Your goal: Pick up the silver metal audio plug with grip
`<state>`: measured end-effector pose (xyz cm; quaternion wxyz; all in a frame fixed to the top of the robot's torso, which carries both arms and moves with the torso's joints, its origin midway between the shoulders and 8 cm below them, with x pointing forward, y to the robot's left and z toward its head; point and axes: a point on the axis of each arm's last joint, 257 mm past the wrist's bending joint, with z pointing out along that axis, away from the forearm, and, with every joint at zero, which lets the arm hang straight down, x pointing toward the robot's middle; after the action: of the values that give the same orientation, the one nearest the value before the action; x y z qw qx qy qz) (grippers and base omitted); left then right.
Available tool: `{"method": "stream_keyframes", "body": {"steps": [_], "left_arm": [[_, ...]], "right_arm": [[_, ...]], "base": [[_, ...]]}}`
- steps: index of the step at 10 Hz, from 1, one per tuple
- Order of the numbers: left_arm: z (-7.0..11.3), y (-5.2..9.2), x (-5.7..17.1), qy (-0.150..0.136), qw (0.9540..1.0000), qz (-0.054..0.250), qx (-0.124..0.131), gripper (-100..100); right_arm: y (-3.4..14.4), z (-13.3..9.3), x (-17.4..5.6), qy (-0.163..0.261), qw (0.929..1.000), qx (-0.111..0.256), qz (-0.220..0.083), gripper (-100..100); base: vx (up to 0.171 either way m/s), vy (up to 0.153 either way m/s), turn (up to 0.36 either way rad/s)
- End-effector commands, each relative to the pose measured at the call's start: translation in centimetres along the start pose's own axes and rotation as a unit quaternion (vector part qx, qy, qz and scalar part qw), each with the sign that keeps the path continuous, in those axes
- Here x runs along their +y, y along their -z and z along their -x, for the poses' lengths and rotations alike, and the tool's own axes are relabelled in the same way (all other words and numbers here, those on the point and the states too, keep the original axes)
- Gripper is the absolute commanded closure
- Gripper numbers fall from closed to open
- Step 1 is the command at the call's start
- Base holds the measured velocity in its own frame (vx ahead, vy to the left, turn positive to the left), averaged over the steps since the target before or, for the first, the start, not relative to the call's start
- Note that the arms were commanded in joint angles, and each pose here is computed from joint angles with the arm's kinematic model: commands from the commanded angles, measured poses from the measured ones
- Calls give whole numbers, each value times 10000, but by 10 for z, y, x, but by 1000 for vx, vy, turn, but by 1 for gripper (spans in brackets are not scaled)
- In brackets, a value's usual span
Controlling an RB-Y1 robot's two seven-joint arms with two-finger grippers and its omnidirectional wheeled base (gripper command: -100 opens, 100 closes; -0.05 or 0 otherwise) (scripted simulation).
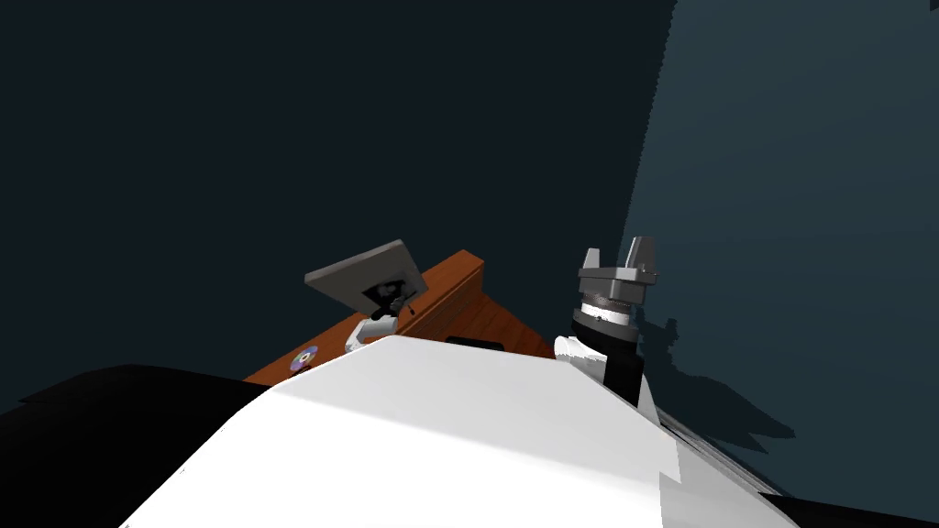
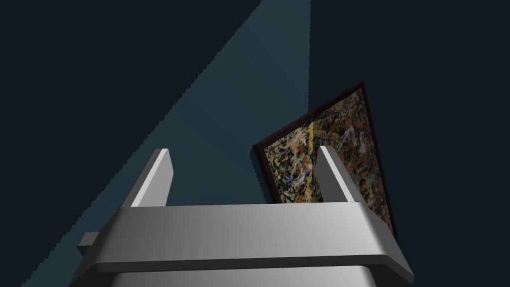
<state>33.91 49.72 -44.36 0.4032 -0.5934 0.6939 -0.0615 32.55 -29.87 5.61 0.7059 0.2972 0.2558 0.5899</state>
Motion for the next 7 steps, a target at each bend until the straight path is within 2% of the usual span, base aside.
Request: {"method": "stream_keyframes", "body": {"steps": [1, 2, 3, 5, 6, 7], "left_arm": [[-8, -3, 12, -35, 9997, 202, 98, -100], [-18, -6, 30, -89, 9984, 487, 260, -100], [-18, -6, 30, -89, 9984, 487, 260, -100], [-36, -8, 59, -200, 9938, 937, 565, -100], [-37, -8, 63, -200, 9932, 988, 584, -100], [-46, -8, 77, -255, 9896, 1206, 741, -100]], "right_arm": [[0, 0, 0, 0, 10000, 0, 0, 0], [0, 0, 0, 0, 10000, 0, -1, 0], [0, 0, 0, 0, 10000, 0, 0, 0], [0, 0, 0, 0, 10000, 0, 0, 0], [0, 0, 0, 0, 10000, 0, 0, 0], [0, 0, 0, 1, 10000, 0, -1, 0]], "base": [[-6, 58, -153], [-6, 58, -219], [-7, 53, -143], [-9, 79, -332], [-17, 81, -110], [-13, 69, -186]]}}
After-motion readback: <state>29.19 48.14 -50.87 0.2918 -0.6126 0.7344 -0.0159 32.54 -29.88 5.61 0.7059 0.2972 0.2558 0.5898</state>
